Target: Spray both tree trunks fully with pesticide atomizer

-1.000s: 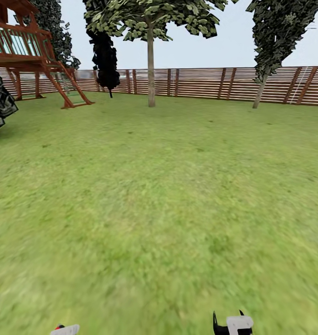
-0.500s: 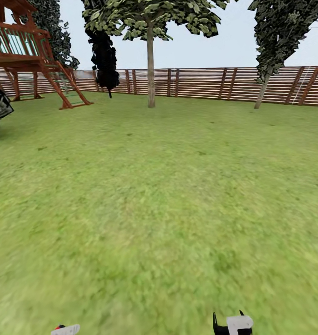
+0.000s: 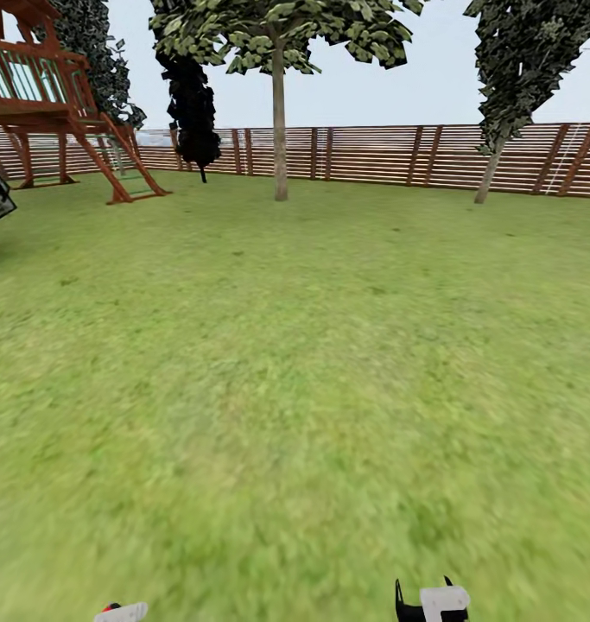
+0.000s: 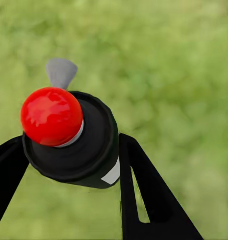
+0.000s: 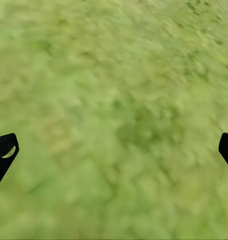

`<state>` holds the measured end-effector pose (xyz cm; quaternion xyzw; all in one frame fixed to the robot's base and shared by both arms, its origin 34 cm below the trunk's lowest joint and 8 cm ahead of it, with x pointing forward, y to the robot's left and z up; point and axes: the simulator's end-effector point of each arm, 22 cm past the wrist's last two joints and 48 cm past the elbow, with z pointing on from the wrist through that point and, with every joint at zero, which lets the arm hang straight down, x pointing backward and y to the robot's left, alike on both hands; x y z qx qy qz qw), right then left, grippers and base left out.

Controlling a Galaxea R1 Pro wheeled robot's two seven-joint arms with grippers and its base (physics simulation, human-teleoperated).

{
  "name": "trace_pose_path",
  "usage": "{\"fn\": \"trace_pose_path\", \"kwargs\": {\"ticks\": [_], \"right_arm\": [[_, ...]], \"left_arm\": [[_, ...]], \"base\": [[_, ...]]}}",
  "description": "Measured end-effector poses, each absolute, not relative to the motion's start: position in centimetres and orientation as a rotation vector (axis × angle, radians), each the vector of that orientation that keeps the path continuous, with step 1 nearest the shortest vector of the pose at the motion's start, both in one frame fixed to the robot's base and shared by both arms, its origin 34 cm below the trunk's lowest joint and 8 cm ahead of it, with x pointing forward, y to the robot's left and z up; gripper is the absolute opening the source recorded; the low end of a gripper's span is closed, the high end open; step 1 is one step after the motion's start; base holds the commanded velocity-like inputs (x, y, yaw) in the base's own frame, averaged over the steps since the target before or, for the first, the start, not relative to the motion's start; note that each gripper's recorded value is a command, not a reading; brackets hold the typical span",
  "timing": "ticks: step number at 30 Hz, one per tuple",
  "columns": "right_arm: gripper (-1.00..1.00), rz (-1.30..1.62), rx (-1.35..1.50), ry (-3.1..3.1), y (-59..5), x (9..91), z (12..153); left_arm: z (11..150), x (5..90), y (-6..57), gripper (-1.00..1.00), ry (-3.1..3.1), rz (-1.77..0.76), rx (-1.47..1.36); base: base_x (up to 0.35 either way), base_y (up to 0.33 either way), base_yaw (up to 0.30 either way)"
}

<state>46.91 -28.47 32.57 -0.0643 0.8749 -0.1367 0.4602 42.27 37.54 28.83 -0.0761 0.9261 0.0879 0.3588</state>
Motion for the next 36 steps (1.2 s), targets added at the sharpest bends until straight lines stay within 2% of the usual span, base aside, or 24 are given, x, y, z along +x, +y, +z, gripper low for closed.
{"fn": "trace_pose_path", "kwargs": {"ticks": [36], "right_arm": [[1.0, -0.336, -0.158, 2.153, -28.47, 46.92, 32.58]], "left_arm": [[28.84, 42.29, 37.54, -1.0, 2.388, 0.227, -0.197]], "base": [[0.34, 0.0, 0.0]]}}
